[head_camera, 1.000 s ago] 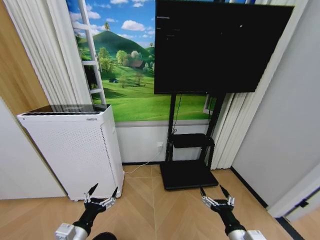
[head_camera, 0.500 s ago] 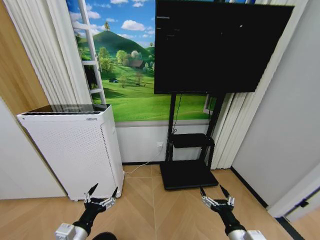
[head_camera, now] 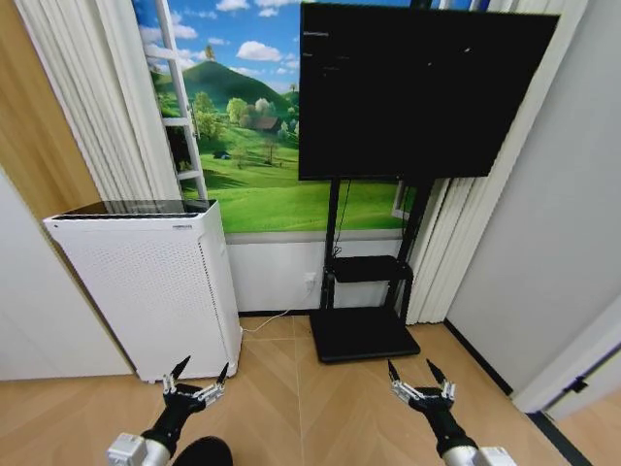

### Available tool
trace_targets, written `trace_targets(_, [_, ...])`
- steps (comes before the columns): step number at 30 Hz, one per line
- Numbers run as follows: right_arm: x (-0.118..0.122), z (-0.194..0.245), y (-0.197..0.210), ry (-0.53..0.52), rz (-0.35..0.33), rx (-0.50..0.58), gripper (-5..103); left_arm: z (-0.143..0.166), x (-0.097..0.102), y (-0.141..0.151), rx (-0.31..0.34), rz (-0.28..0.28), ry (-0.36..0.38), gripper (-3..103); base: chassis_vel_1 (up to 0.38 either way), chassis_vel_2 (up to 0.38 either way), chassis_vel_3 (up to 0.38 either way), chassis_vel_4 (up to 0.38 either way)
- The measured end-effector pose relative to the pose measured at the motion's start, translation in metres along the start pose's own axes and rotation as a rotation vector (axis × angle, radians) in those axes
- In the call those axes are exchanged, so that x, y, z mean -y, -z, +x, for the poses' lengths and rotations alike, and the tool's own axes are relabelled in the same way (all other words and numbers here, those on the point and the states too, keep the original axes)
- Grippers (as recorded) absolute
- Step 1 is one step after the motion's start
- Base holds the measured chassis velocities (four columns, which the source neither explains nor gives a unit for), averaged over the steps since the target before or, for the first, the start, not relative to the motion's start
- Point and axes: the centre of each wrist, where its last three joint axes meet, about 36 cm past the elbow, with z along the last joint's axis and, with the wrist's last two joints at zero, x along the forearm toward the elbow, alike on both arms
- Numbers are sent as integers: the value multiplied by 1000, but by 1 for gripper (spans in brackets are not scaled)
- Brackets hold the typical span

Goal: Pick up the trash bin and place the garbage on the floor into it.

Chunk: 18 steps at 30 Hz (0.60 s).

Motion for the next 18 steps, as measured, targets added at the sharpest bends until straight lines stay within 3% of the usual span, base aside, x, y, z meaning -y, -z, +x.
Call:
trace_targets(10, [0, 0, 0, 0, 0, 0, 100, 0, 0, 0, 0, 0, 0, 100, 268, -271, -279, 270])
trace_targets(18, [0, 0, 0, 0, 0, 0, 100, 0, 0, 0, 0, 0, 0, 100, 373, -357, -349, 353])
